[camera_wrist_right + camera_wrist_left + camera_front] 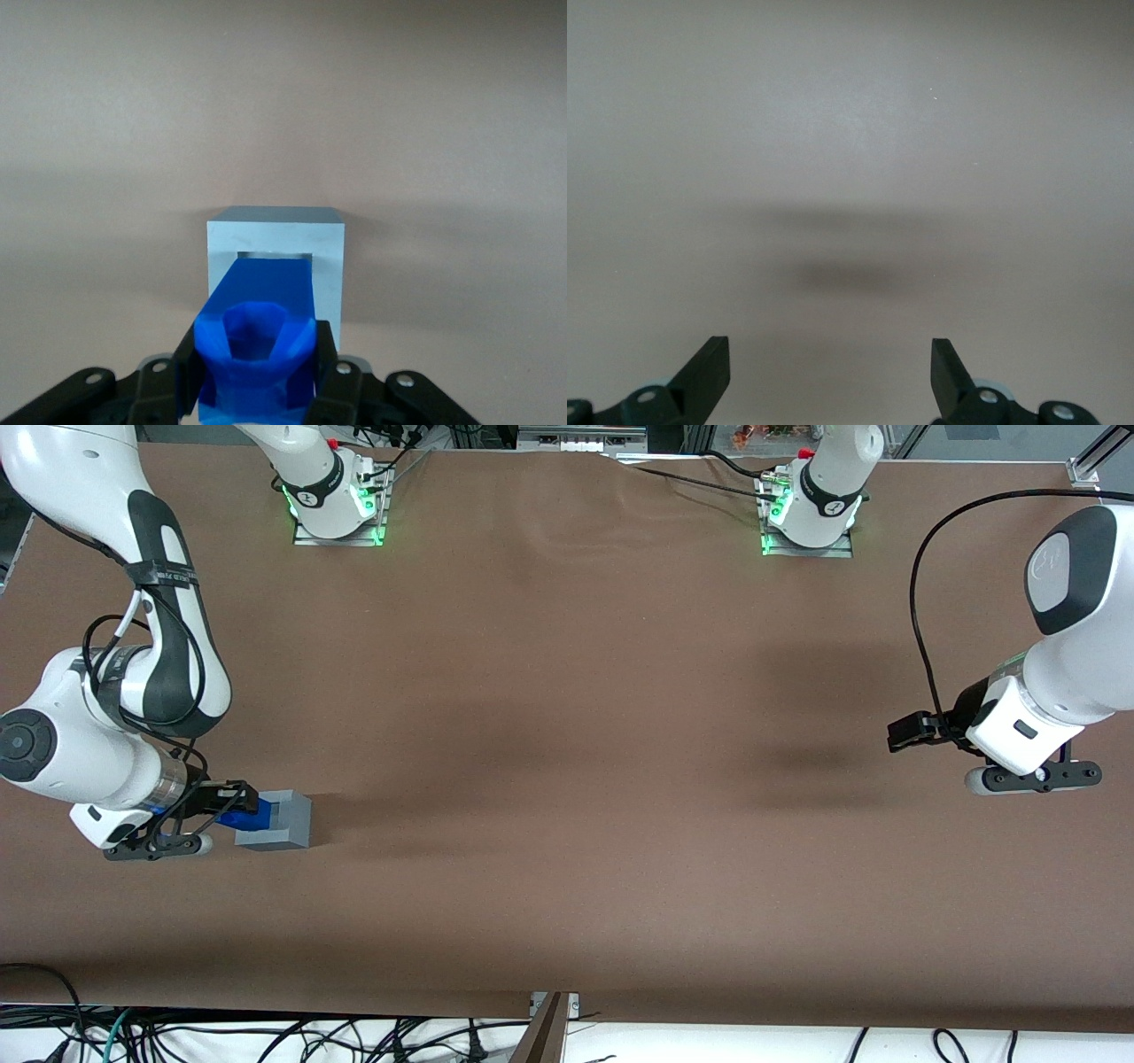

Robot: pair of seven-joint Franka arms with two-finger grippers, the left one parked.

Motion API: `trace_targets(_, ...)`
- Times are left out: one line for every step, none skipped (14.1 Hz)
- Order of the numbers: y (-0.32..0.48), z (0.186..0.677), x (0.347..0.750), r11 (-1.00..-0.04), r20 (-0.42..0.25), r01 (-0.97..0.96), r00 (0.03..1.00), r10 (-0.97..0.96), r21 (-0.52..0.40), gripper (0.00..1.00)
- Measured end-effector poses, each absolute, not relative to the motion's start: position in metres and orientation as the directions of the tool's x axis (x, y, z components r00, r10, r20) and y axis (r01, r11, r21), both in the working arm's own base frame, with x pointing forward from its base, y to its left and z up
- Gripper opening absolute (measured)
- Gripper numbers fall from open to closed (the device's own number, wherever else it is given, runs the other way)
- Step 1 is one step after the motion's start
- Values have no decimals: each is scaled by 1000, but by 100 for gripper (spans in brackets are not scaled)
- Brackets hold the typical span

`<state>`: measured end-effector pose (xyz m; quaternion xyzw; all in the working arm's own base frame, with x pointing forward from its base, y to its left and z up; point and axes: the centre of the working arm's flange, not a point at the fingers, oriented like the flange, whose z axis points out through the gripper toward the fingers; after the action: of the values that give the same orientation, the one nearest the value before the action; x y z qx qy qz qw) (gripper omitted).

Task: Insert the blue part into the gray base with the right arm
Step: 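Align and lower the blue block into the gray base's square hole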

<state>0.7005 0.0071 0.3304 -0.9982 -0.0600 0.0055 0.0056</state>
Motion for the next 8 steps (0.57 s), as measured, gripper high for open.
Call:
trace_targets(7, 329, 700, -990, -13, 143, 990, 143, -13, 51)
trace_targets(6, 328, 700, -988, -16, 157, 987, 157, -13, 51)
trace_targets(3, 326, 700, -986, -19, 164, 986, 165, -14, 51)
trace_targets(1, 325, 700, -986, -21, 166, 986, 166, -14, 51)
trace_targets(-1, 324, 700, -986, -22, 165, 986, 165, -15, 51)
trace_targets(-1, 324, 700, -986, -23, 164, 986, 165, -15, 51)
trace_targets(-1, 323, 700, -986, -25, 164, 986, 165, -16, 51)
trace_targets(0, 321, 700, -986, -27, 164, 986, 165, -17, 51)
